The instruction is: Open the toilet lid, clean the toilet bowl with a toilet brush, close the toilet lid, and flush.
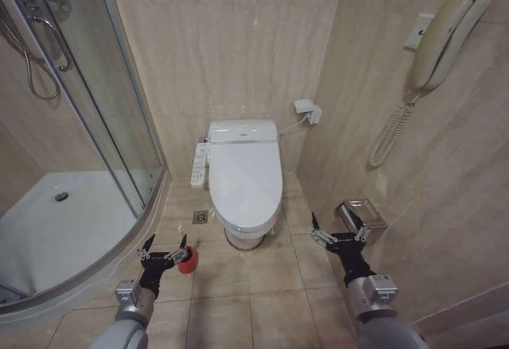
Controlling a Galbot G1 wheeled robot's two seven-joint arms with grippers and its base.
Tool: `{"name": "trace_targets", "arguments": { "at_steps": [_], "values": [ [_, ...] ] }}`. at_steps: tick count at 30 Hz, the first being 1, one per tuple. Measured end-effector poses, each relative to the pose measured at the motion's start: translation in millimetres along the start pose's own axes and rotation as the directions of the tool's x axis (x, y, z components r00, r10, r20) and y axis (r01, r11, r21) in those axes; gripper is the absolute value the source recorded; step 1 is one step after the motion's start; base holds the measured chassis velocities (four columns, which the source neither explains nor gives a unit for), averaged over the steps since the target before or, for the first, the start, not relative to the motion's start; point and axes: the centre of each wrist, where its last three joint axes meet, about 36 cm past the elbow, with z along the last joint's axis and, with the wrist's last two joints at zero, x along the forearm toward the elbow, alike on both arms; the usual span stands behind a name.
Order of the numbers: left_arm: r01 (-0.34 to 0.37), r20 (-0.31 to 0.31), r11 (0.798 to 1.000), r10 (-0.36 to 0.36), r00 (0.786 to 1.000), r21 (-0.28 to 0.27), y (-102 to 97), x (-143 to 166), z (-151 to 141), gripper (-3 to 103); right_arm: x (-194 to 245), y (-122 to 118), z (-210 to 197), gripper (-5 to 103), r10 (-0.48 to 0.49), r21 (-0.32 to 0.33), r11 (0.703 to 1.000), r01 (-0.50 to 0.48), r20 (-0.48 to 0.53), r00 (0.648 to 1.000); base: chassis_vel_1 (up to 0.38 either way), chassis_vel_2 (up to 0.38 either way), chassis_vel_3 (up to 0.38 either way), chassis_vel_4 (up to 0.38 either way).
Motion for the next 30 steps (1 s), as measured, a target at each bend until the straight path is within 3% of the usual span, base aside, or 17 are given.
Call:
{"name": "trace_targets", "arguments": {
  "at_steps": [7,13,20,22,24,26,30],
  "values": [
    [0.032,-0.040,0.997,-0.030,0.999,0.066,-3.5,8,-10,100,0,0,0,100,0.000,0.000,1.000,0.000,0.000,1.000,0.000,0.000,0.000,0.000],
    [0.062,-0.108,0.997,-0.055,0.993,0.054,0.3,36,-13,100,0,0,0,100,0.000,0.000,1.000,0.000,0.000,1.000,0.000,0.000,0.000,0.000],
    [0.082,-0.096,0.996,-0.080,0.992,0.016,20.0,64,4,100,0,0,0,100,0.000,0.000,1.000,0.000,0.000,1.000,0.000,0.000,0.000,0.000],
    [0.110,-0.050,0.994,-0.111,0.993,-0.023,46.8,54,12,100,0,0,0,100,0.000,0.000,1.000,0.000,0.000,1.000,0.000,0.000,0.000,0.000],
    [0.114,-0.042,0.993,-0.115,0.992,-0.028,51.5,50,12,100,0,0,0,100,0.000,0.000,1.000,0.000,0.000,1.000,0.000,0.000,0.000,0.000],
    [0.120,-0.012,0.992,-0.121,0.993,-0.036,68.5,27,8,100,0,0,0,100,0.000,0.000,1.000,0.000,0.000,1.000,0.000,0.000,0.000,0.000],
    [0.102,0.006,0.994,-0.102,0.995,-0.025,78.0,-1,5,100,0,0,0,100,0.000,0.000,1.000,0.000,0.000,1.000,0.000,0.000,0.000,0.000]
  ]
}}
